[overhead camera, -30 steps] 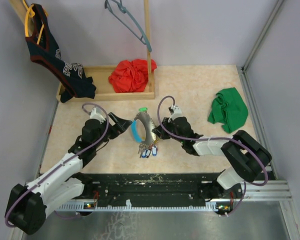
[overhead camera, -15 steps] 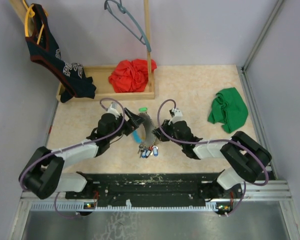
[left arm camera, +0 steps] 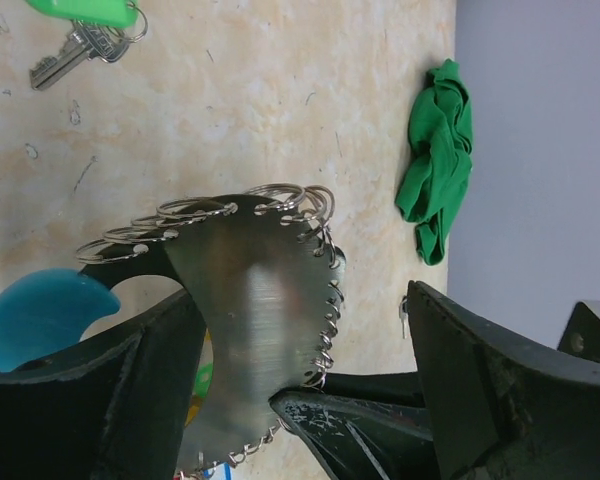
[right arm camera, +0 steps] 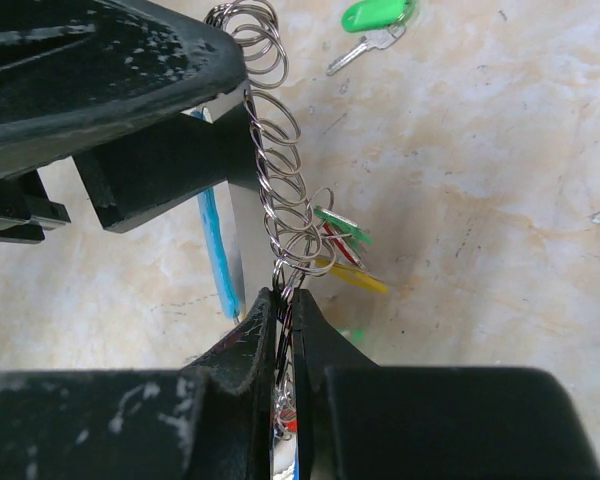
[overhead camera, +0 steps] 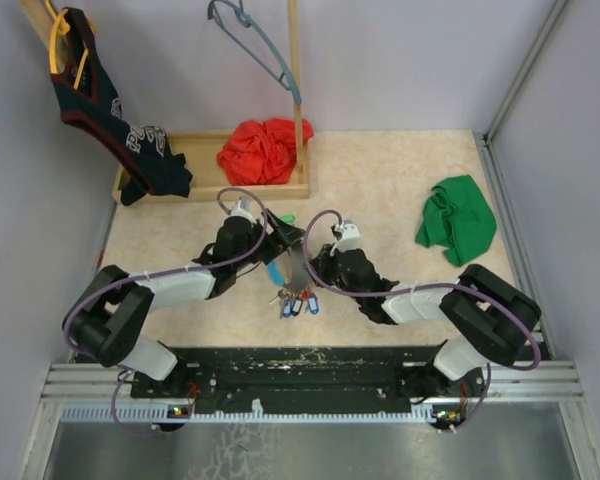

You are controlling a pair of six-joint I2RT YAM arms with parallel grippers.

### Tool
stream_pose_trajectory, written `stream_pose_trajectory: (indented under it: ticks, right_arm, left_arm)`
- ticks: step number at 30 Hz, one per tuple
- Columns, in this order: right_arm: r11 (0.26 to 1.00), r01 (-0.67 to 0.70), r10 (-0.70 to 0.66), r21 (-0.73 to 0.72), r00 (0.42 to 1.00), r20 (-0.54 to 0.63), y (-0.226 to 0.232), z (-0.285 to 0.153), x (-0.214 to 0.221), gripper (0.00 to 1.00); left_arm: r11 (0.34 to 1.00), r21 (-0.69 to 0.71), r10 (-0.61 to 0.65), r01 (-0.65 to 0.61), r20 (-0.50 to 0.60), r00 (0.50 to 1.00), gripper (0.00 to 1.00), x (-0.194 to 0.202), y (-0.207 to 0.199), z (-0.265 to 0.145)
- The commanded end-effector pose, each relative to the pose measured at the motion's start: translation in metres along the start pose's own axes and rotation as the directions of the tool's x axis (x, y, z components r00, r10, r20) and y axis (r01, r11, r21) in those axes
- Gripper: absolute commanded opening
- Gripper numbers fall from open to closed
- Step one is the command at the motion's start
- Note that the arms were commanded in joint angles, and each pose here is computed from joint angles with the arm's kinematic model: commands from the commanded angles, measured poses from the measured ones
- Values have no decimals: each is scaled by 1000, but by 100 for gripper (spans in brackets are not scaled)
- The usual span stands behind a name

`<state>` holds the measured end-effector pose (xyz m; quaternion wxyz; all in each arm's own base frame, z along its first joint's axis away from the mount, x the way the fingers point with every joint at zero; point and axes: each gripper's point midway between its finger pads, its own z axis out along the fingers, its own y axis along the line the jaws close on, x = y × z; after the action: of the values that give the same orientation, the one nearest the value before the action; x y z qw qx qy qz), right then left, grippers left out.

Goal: Put the keys on the keyring

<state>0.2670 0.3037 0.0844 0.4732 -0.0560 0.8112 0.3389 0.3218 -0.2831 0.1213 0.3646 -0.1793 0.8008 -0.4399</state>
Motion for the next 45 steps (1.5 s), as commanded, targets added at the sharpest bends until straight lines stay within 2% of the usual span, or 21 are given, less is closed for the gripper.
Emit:
stream_pose_trajectory:
  ticks: [1,9,10,12,15,17,20,25,30,34,37,38,40,42,45]
  right_arm:
    - [997,47,-37,-67,989,141,34,0,-41,0]
    - [992,120,-113,-38,982,150,40,2,-35,0]
    - [991,132,-125,-34,981,151,41,2,-34,0]
    - [988,149,-142,-32,978,154,43,1,-34,0]
    - [984,170,-159,-55,974,161,48,-1,-36,0]
    - [978,196,-181,-75,969,166,52,-4,-38,5]
    - [967,234,-213,-103,961,178,58,-12,-43,20]
    - [958,265,-240,-109,950,200,56,-29,-51,44]
    - [938,335,-306,-94,923,234,56,-44,-64,56]
    - [897,437,-406,-73,877,258,54,-51,-71,58]
    - [785,609,-550,-117,770,323,61,-60,-69,60]
    - [791,605,-543,-94,765,347,57,-64,-73,61]
    - [808,586,-517,-58,754,406,53,-72,-83,71]
    - [805,591,-519,-48,741,426,51,-75,-84,75]
    - [767,639,-543,-65,699,465,59,-74,-84,74]
  left_arm:
    - [999,-13,34,-34,27,999,83,-5,-4,12]
    - [998,-40,56,-54,48,997,69,-8,4,18]
    - [997,-47,64,-61,56,996,66,-10,6,17]
    - [995,-52,83,-80,71,994,53,-13,5,15]
    - [990,-60,134,-129,92,987,42,-20,4,11]
    - [981,-66,189,-183,105,976,36,-25,3,7]
    - [949,-86,313,-304,123,942,28,-33,3,0]
    - [853,-126,520,-507,112,847,22,-46,2,-15]
    - [710,-90,702,-698,24,712,21,-49,-14,-28]
    - [584,-82,803,-807,-83,590,21,-58,-28,-41]
    - [471,-122,850,-874,-204,486,21,-59,-25,-55]
    - [424,-134,867,-896,-228,444,21,-58,-30,-59]
    - [346,-161,879,-924,-287,380,21,-60,-31,-64]
    - [316,-168,875,-934,-329,355,21,-61,-34,-69]
    - [335,-152,869,-930,-330,367,21,-58,-43,-71]
